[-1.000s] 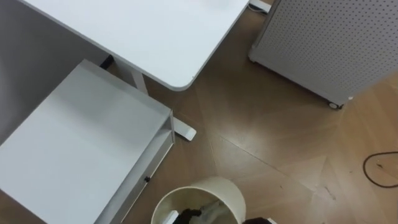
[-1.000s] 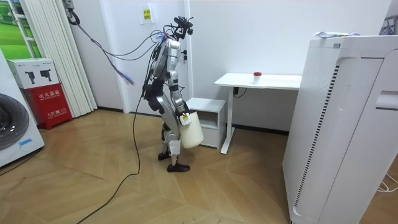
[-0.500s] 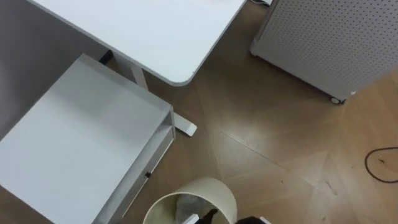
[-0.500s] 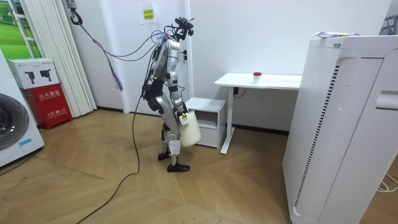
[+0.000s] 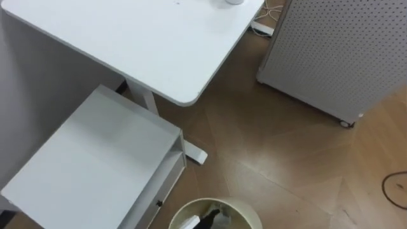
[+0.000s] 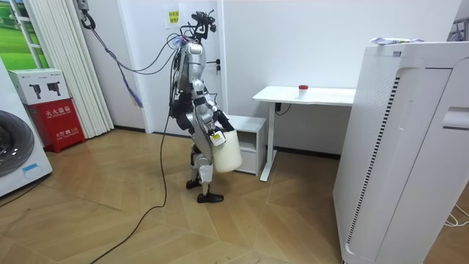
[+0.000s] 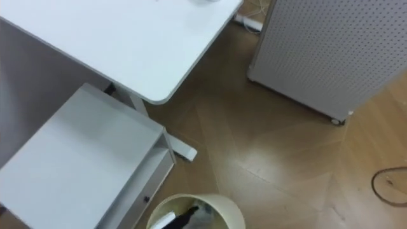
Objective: Pick garbage
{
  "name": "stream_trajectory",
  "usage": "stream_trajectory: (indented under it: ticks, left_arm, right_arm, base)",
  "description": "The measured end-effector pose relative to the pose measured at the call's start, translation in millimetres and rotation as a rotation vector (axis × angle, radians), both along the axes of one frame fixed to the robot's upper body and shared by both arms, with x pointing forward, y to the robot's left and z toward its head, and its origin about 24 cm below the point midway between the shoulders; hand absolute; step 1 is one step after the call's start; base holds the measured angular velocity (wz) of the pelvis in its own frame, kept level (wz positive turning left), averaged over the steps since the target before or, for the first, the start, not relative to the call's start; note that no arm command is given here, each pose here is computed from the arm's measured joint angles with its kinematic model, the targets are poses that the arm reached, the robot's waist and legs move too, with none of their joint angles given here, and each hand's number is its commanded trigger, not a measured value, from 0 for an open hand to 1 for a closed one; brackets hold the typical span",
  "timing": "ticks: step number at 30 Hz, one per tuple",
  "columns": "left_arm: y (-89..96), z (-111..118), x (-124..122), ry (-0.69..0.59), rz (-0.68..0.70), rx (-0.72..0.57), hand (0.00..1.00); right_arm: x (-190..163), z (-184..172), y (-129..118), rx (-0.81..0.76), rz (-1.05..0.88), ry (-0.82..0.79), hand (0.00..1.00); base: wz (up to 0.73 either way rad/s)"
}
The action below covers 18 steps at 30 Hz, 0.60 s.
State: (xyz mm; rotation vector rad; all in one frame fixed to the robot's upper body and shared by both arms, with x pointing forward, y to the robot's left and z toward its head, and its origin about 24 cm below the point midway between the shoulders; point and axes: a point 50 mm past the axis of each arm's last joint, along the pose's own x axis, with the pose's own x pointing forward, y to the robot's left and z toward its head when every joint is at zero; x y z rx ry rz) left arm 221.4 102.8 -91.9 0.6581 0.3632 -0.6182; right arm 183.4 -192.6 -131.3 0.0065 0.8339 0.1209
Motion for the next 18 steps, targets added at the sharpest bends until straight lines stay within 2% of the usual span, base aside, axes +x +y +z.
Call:
stream_trajectory:
  ticks: [5, 9, 18]
  left_arm:
    - [-0.7, 15.6, -0.5, -0.133, -0.005, -0.022, 0.0]
    - [3.4, 23.4, -3.4, -0.18, 0.034, -0.069, 0.0]
    - [39.5, 72.5, 16.0, -0.462, 0.223, -0.139, 0.0]
  right_arm:
    - [-17.1, -2.3, -18.8, 0.014, -0.097, 0.003, 1.0]
    - [-37.8, -7.7, -26.7, 0.021, -0.147, 0.03, 1.0]
    - [-48.0, -8.8, -30.5, 0.023, -0.168, 0.031, 1.0]
  base:
    - [-0.13]
    - [-0.11]
    - [-0.44]
